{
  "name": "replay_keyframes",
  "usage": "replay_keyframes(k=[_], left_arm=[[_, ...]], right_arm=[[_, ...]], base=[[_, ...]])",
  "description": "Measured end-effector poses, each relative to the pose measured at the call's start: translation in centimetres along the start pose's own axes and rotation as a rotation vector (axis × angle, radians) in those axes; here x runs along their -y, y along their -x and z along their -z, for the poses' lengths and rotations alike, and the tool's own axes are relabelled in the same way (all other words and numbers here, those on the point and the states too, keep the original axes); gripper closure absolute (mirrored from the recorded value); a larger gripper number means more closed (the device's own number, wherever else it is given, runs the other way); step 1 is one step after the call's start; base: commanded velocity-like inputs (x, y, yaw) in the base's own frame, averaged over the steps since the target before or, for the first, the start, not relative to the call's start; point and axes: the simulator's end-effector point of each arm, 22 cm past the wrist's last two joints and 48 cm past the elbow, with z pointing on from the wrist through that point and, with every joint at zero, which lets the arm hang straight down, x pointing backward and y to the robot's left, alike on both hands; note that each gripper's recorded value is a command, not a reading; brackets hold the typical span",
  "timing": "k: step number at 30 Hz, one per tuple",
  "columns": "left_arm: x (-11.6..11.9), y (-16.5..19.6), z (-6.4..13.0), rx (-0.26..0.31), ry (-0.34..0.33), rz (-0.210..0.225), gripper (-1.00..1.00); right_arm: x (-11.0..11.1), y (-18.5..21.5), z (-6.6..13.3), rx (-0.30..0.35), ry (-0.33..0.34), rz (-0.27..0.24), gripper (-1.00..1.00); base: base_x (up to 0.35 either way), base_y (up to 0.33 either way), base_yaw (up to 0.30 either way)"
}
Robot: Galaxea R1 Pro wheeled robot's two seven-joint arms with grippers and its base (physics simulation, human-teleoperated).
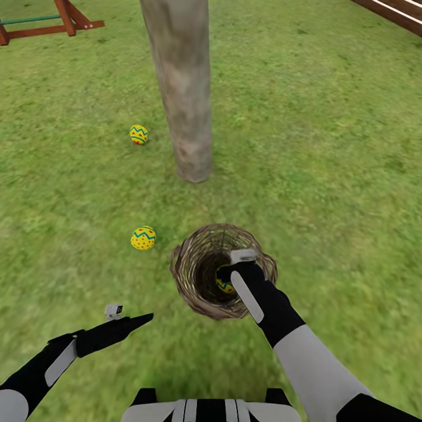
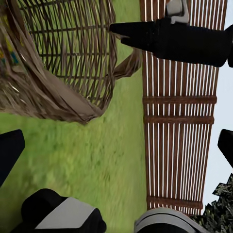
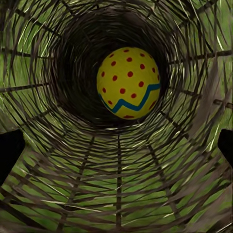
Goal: Take the three Easter eggs out of the wicker basket on the lawn in the garden, then place them on the lawn next to a single tree (choose any tree) so that all three eggs are next to the same tree and none are left in the basket.
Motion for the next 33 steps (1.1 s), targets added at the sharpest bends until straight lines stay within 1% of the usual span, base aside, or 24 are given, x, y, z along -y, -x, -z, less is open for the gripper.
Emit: replay_keyframes(k=[1,3,11,13,15,17,27,33], left_arm=[[-0.2,0.0,0.0,0.000,0.000,0.000,-1.00],[-0.5,-0.1,-0.1,0.000,-0.001,0.000,-1.00],[-2.0,-0.5,-0.4,-0.001,-0.003,0.001,-1.00],[-2.4,-0.6,-0.5,-0.002,-0.003,0.001,-1.00],[-2.8,-0.7,-0.6,-0.002,-0.003,0.002,-1.00],[-3.1,-0.8,-0.7,-0.003,-0.003,0.003,-1.00],[-5.1,-1.3,-1.1,-0.004,-0.004,0.005,-1.00],[-6.2,-1.6,-1.4,-0.004,-0.005,0.004,-1.00]], right_arm=[[-0.5,-0.1,-0.2,-0.001,0.023,0.000,-1.00],[-0.8,-0.2,-0.5,0.000,0.037,0.000,-1.00],[-1.1,-0.8,-2.1,-0.002,0.046,0.001,-1.00],[-0.9,-1.7,-2.9,-0.022,0.040,0.002,-1.00],[-0.6,-3.2,-4.0,-0.059,0.032,0.003,-1.00],[-0.6,-3.8,-4.6,-0.070,0.030,0.003,-1.00],[-0.6,-4.1,-6.4,-0.067,0.030,0.005,-1.00],[-0.4,-3.2,-7.4,-0.049,0.026,0.007,-1.00]], base=[[0.000,0.000,0.000],[0.000,0.000,0.000],[0.000,0.000,0.000],[0.000,0.000,0.000],[0.000,0.000,0.000],[0.000,0.000,0.000],[0.000,0.000,0.000],[0.000,0.000,0.000]])
